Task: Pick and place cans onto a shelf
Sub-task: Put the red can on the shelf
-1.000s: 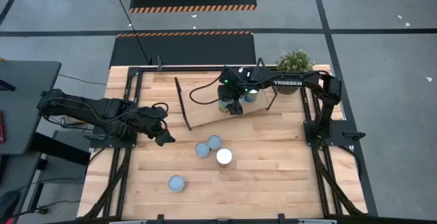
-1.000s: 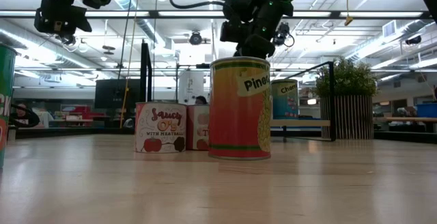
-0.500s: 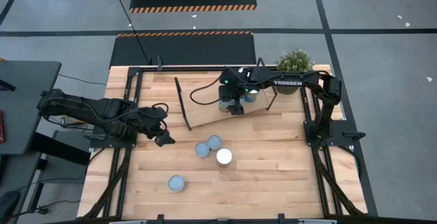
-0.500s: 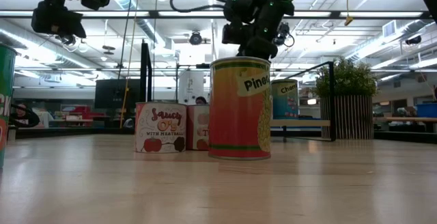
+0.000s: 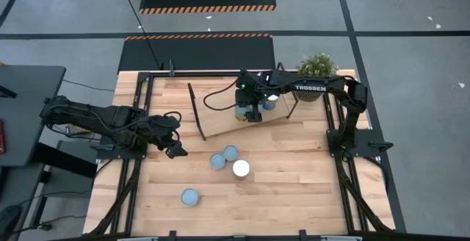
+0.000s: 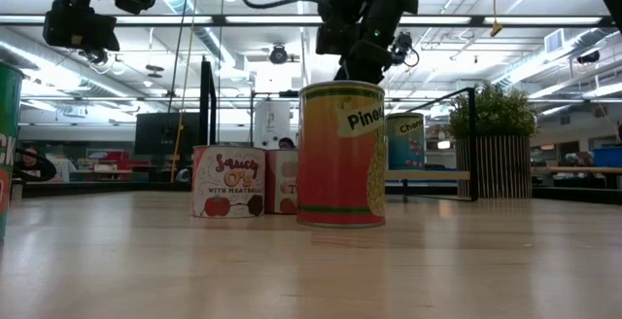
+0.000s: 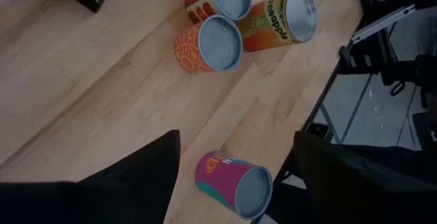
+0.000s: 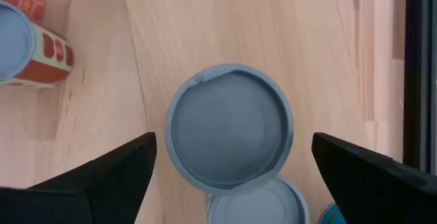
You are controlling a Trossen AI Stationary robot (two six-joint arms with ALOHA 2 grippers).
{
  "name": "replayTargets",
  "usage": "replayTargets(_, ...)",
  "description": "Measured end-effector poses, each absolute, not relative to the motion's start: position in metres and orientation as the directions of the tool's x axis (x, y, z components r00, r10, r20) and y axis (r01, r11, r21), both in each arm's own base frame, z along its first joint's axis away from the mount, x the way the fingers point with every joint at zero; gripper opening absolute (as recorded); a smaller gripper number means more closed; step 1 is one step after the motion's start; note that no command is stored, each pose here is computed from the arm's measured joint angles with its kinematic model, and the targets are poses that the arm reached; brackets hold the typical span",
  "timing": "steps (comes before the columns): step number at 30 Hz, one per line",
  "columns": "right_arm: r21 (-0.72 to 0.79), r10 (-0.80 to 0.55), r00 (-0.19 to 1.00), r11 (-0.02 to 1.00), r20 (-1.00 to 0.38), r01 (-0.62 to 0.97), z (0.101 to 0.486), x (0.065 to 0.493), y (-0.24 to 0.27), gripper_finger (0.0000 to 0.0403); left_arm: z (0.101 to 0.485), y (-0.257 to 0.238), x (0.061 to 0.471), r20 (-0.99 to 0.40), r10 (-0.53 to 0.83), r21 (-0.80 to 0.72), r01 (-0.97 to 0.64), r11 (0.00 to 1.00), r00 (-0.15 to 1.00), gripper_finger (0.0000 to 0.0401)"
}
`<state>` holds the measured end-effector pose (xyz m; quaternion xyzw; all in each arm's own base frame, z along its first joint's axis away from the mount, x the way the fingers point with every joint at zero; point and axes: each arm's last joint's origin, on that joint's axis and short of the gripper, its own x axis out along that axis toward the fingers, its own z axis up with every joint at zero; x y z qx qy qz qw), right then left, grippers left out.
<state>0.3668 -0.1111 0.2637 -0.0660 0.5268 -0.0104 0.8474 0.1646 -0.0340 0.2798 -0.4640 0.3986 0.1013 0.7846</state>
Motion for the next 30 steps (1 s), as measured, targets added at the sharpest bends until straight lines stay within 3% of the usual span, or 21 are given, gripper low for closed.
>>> replayTargets(16, -0.103, -0.064, 0.411, 0.992, -0.909, -0.073, 0.293, 0.363, -0.103, 0.0400, 0.294, -0.041, 0.169, -0.705, -0.216, -0.652, -0.497, 0.573, 0.676, 0.0263)
replayTargets(24, -0.030, 0.058, 0.529, 0.987, -0.847, -0.157, 0.312, 0.367, -0.072, 0.0399, 0.292, -0.064, 0.192, -0.792, -0.222, -0.553, -0.516, 0.654, 0.569, 0.0234)
replayTargets(30, -0.041, 0.132, 0.558, 0.957, -0.819, -0.286, 0.321, 0.371, -0.026, 0.0399, 0.279, -0.087, 0.207, -0.828, -0.275, -0.539, -0.559, 0.629, 0.489, 0.0222)
